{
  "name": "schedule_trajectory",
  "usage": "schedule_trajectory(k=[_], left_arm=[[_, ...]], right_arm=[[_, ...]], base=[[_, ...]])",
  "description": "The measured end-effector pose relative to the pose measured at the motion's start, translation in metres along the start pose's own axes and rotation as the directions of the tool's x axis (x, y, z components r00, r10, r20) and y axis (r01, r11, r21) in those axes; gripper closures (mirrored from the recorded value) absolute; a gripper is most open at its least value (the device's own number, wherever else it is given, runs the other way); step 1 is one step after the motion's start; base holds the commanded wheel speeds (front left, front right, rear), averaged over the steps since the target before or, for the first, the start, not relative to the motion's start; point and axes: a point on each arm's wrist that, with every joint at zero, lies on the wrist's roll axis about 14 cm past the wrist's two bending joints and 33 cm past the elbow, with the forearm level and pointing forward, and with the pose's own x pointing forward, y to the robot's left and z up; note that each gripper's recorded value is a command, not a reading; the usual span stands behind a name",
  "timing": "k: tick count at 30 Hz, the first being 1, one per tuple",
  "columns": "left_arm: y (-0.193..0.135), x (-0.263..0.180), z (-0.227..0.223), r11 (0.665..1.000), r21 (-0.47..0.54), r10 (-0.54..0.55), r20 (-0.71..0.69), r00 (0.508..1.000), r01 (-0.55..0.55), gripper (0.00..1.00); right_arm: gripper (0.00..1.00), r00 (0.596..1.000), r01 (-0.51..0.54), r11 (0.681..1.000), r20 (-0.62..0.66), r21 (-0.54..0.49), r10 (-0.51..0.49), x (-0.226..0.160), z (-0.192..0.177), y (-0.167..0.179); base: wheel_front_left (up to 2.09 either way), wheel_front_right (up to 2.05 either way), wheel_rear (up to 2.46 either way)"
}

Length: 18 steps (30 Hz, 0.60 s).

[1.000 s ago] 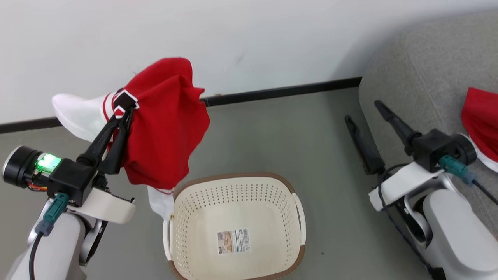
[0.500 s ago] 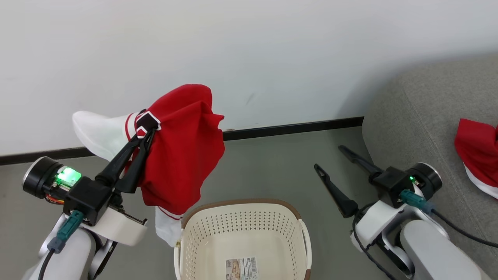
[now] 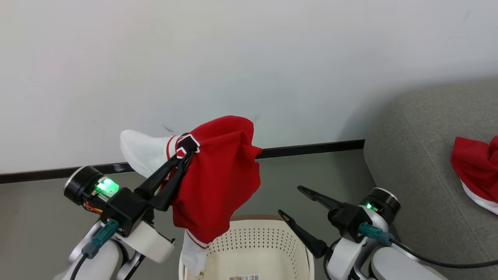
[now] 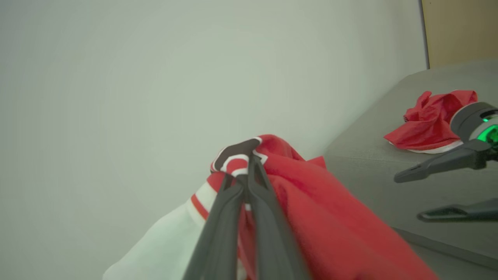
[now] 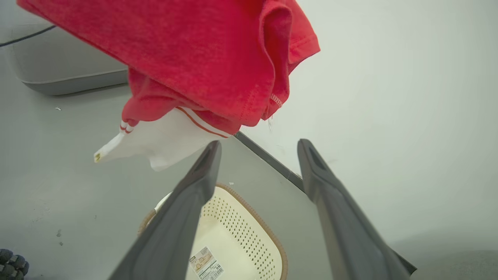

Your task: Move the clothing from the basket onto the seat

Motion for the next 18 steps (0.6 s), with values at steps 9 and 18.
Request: schedule_trajectory(k=[9, 18], left_arm=[[-0.025, 0.006, 0.011, 0.997, -0.035, -0.063, 0.016, 0.998, 0.063, 1.0], [-0.044, 0.016, 0.024, 0.991, -0.059, -0.119, 0.043, 0.992, 0.122, 1.0]], right_arm=[[0.0, 0.999, -0.041, 0.999, 0.013, -0.022, 0.042, 0.001, 0.007, 0.014], [0.0, 0.99, -0.134, 0.984, 0.036, -0.116, 0.139, 0.015, 0.019, 0.036]], base=[[0.0, 0.0, 0.0], [0.0, 0.0, 0.0]])
